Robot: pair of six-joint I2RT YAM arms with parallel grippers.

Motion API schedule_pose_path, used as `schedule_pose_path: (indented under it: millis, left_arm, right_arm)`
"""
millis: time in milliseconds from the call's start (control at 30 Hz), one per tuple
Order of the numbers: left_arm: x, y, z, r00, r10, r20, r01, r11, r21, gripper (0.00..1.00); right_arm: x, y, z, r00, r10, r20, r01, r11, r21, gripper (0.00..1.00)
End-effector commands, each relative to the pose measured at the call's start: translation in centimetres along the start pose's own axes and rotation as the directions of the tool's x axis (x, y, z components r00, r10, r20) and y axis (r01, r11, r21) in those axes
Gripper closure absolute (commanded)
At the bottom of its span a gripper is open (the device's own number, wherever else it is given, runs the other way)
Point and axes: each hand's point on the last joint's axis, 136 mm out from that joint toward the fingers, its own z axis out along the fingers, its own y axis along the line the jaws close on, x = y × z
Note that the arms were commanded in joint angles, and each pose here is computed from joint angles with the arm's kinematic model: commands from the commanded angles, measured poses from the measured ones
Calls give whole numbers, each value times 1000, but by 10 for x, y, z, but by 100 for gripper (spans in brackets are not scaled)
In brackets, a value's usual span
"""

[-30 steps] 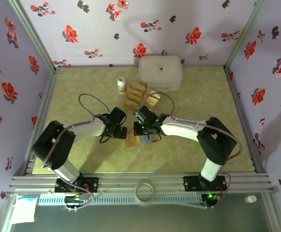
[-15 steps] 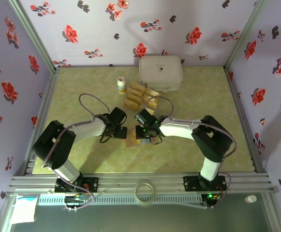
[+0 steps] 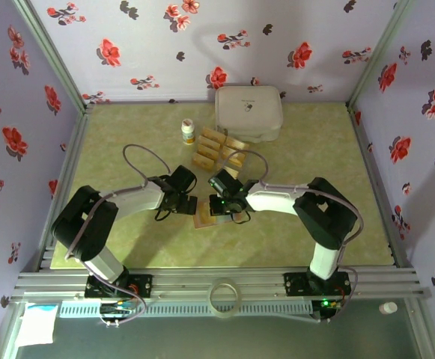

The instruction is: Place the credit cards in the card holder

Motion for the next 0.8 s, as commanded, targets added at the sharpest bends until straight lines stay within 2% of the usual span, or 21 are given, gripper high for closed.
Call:
schedule_pose_path:
  millis: [0,433,667,767]
  left_arm:
    - [9,-12,10,999,41,-32,-40,999,24,0]
    - [4,-9,5,999,42,-18,-42,999,13,0]
    - [-13,5,-14,1000,4,30,-4,1000,7,0]
    - [-19,10,-24,999,-9,50,8,1000,13,0]
  right_arm:
    - [4,3,9,1000,7,-27,-8,1000,-8,100]
    - [2,26,6,999,5,-34,-7,997,-80,100]
    - [-7,22,-14,1000,2,17,-1,998,-63,100]
    - [-10,17,-21,999,10,36,-8,998,-55,92]
